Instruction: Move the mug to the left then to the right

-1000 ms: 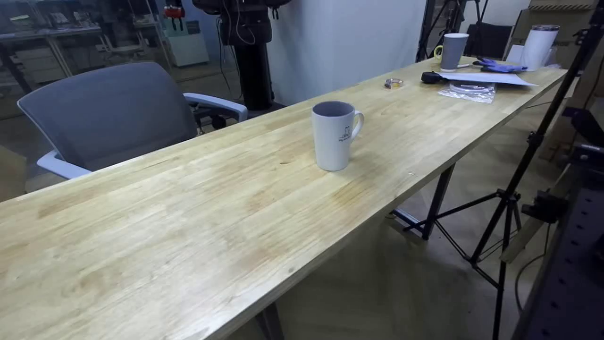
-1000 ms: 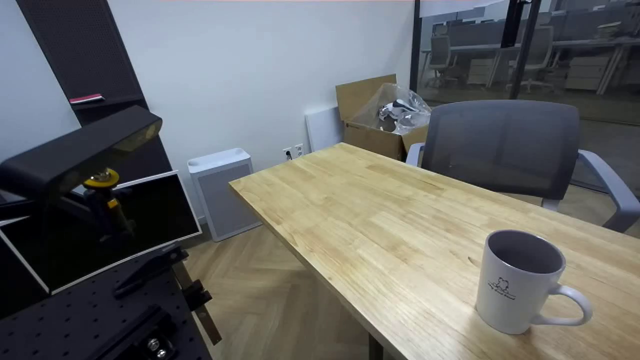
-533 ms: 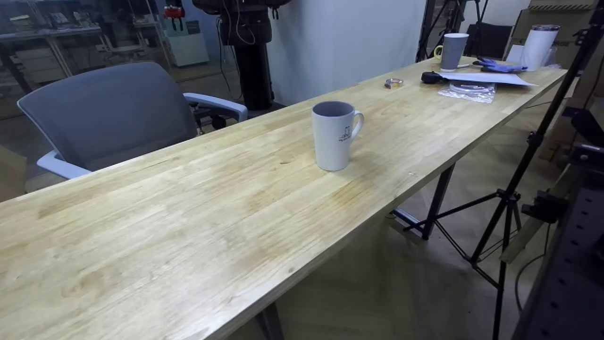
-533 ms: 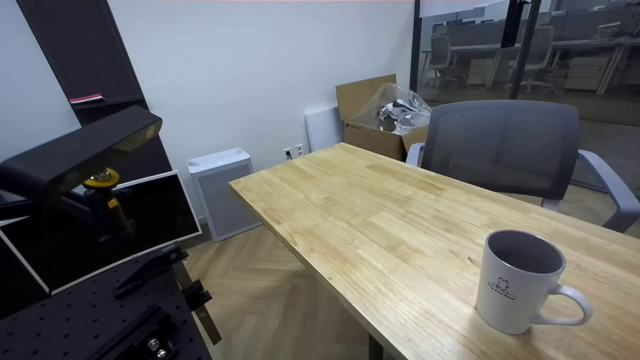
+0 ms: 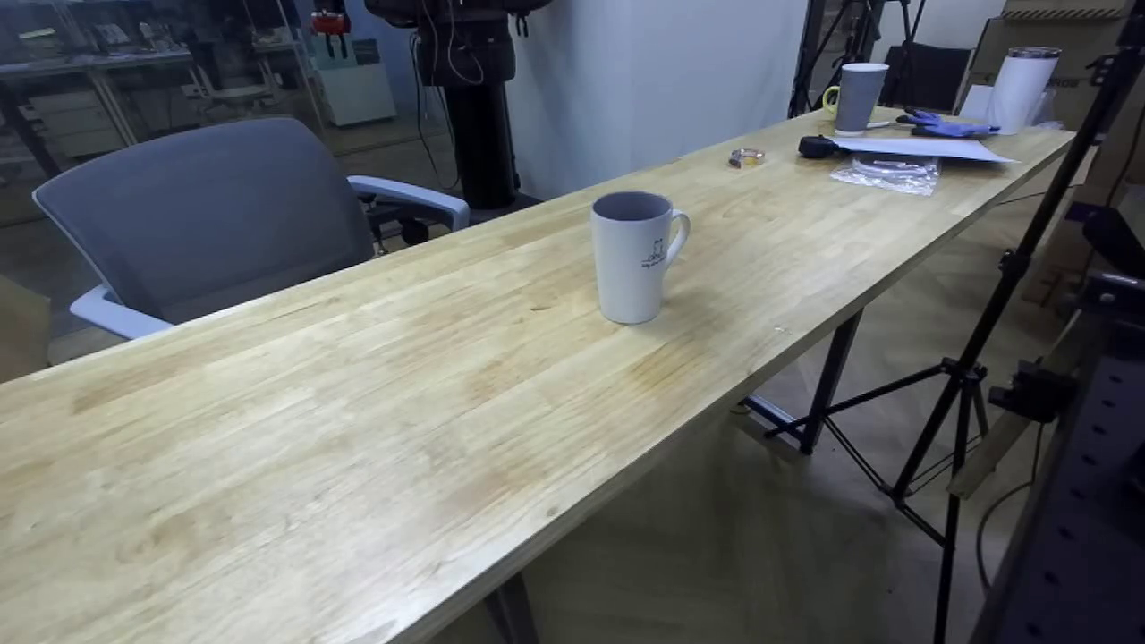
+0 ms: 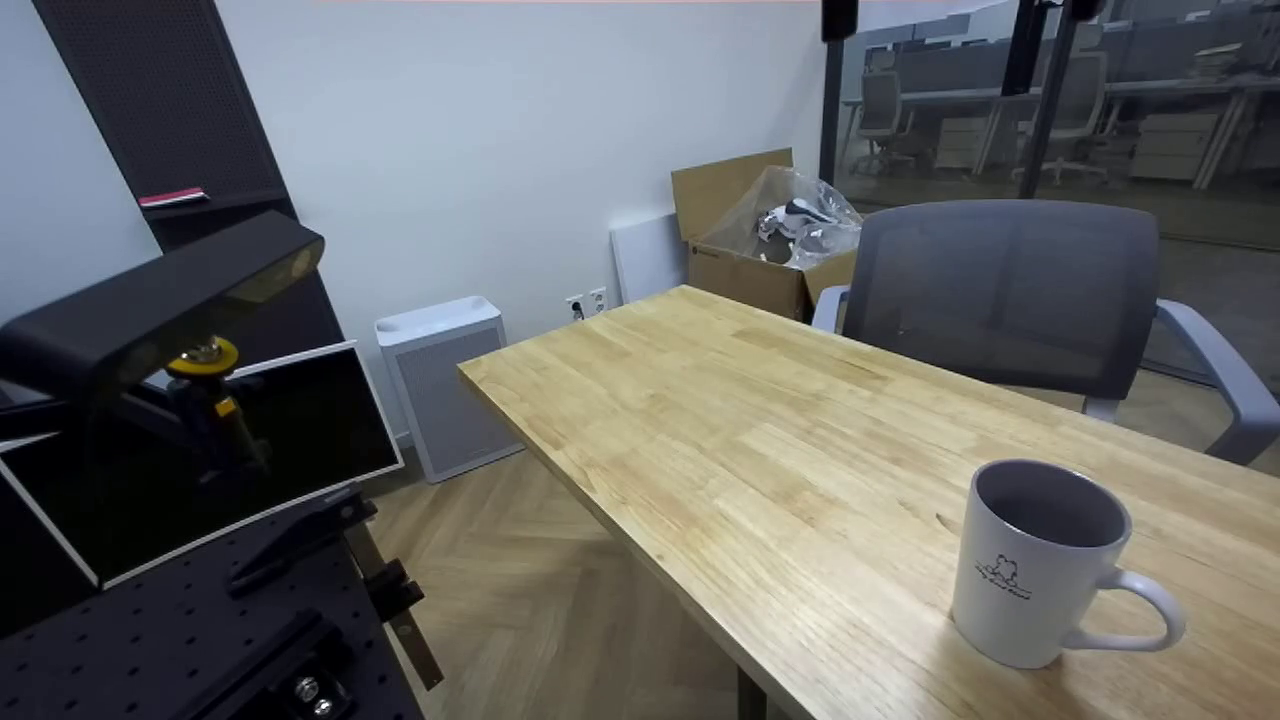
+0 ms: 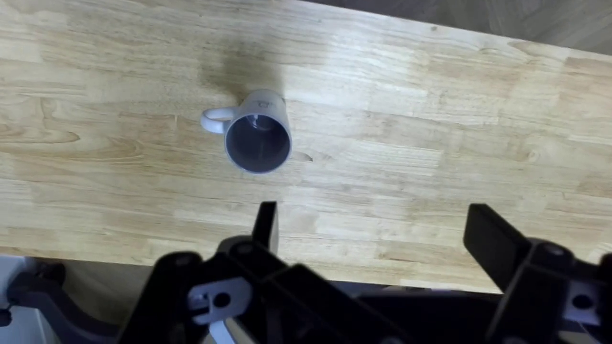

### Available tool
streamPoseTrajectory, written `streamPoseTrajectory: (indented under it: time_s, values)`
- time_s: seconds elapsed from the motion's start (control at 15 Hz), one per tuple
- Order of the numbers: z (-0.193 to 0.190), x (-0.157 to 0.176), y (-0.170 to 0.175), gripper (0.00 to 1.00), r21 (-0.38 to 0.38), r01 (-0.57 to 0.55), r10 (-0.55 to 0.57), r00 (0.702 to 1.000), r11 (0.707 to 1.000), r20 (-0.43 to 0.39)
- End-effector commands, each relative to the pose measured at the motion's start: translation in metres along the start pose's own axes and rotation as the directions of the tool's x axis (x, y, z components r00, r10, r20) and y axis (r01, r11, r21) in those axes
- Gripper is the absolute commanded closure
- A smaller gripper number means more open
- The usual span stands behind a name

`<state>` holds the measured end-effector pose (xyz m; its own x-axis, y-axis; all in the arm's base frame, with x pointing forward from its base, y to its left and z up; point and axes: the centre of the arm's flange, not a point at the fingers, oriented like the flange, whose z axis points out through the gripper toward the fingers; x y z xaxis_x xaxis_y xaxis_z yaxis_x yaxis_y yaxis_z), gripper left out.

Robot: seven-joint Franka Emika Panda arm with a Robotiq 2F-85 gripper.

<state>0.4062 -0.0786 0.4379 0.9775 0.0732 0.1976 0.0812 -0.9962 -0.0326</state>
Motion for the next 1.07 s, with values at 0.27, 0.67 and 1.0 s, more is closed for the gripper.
streamPoseTrajectory:
  time_s: [0.27, 0.67, 1.0]
  values:
    - [0.047, 0.07, 0.012, 0.0, 0.01, -0.028, 0.027, 0.997, 1.0, 0.068]
    - [0.092, 0.118, 0.03, 0.0, -0.056, -0.045, 0.052, 0.99, 0.997, 0.132]
    - [0.145, 0.137, 0.032, 0.0, -0.093, -0.058, 0.073, 0.982, 0.994, 0.172]
